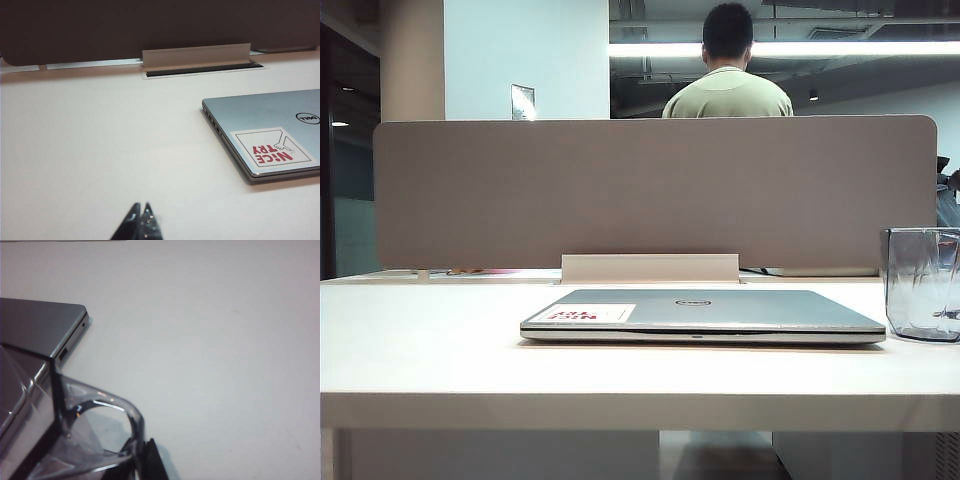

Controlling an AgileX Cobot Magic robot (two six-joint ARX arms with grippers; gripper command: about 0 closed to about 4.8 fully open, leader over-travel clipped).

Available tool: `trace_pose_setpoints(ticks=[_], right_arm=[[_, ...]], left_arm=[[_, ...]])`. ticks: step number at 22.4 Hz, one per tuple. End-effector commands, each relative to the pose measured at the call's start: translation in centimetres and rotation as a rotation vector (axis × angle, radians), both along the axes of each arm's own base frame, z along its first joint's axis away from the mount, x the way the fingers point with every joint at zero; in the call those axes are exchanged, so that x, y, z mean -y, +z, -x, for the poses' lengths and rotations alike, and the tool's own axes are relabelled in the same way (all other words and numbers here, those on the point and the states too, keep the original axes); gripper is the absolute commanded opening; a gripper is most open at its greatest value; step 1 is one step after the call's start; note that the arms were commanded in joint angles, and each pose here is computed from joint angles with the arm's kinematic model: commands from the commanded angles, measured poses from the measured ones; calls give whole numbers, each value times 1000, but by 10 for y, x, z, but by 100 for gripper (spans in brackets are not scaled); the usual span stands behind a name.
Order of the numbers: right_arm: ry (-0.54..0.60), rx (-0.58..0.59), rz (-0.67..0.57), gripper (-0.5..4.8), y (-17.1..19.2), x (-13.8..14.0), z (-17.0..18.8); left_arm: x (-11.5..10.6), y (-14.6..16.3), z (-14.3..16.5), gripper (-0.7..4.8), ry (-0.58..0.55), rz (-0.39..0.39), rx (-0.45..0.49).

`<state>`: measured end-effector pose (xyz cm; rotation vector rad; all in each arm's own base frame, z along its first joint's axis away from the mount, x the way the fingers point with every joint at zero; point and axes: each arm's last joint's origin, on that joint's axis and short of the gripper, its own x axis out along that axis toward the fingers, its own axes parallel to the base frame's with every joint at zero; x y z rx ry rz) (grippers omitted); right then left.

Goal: Pick up the water cup and place it on the right side of the laptop.

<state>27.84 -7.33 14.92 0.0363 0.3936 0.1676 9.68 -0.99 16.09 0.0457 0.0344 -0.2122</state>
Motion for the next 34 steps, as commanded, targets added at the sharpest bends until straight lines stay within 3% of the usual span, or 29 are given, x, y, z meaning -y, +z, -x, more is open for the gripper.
trace_pose_setpoints(ticks=[1, 3, 5, 14, 23, 34], right_arm=[[-6, 14, -16, 14, 3, 0, -1], [-6, 9, -18, 14, 2, 0, -1], [-12, 6, -33, 55, 2, 0, -1], [-12, -6, -46, 57, 8, -1, 3], [-15, -106, -76, 59, 4, -3, 9], [-17, -116, -70, 59, 21, -7, 21]], left_arm=[[0, 2, 0, -4, -6, 4, 14], [0, 2, 0, -4, -6, 4, 14], [0, 2, 0, -4, -6, 4, 14], [0, 2, 0, -4, -6, 4, 14], [0, 2, 0, -4, -6, 5, 14], [0, 2, 0, -4, -6, 5, 14]])
